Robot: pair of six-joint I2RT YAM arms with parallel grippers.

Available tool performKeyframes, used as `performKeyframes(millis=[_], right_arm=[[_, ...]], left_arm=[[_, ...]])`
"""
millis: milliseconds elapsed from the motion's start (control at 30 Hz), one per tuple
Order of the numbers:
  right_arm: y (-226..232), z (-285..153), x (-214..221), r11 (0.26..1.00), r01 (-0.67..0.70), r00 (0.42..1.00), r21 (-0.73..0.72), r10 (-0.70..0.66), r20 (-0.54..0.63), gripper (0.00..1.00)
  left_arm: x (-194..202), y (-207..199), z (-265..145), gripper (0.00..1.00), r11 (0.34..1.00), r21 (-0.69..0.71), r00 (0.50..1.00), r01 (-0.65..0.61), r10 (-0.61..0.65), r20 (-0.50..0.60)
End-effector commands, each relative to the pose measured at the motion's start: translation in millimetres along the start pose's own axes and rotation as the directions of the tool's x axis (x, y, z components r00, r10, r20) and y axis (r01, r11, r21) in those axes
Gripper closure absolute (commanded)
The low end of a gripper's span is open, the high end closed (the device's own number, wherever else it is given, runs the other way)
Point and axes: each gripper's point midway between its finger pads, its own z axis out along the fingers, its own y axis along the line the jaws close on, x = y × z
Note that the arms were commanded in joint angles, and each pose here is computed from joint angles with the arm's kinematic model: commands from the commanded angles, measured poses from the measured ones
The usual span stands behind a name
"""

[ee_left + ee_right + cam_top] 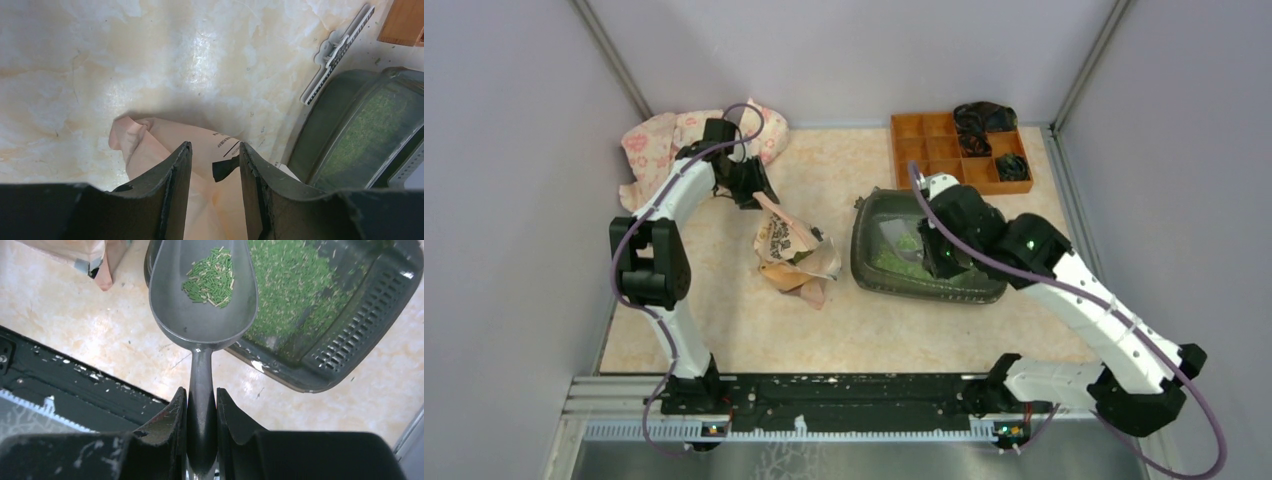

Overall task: Fill the litter box with clean litter
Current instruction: Pour the cat litter into the litter box.

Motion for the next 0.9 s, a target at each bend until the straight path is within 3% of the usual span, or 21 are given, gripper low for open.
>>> performKeyframes(millis=[0, 100, 200, 333, 867], right_arm=[[9.5, -7.0, 3.2, 0.988, -0.092, 0.987, -0.123, 0.074, -0.142, 1.0], [4.2, 8.0, 8.2, 0.954, -0.232, 0.956, -0.19, 0.188, -0.223, 1.0], [-10.4, 23.3, 15.1, 0.934, -0.308, 0.931, -0.178, 0.258, -0.259, 1.0], [-9.3, 40.1, 12.7, 0.866, -0.417, 0.895, -0.277, 0.338, -0.29, 1.0], [-24.9, 55.7, 0.3, 0.713, -0.596, 0.803, -0.369, 0.512, -0.306, 1.0]], left_arm=[[-15.2, -13.6, -6.2, 0.54, 0.998, 0.06, 0.999, -0.015, 0.012, 0.039], [-16.0, -15.8, -5.3, 0.54, 0.997, 0.072, 0.999, -0.016, 0.013, 0.037], [-18.0, -17.2, -6.4, 0.54, 0.997, 0.08, 0.999, -0.019, 0.015, 0.044], [-18.0, -19.7, -4.0, 0.54, 0.995, 0.097, 0.999, -0.014, 0.01, 0.039], [-19.7, -19.4, -1.0, 0.54, 0.993, 0.117, 0.999, -0.005, 0.001, 0.035]])
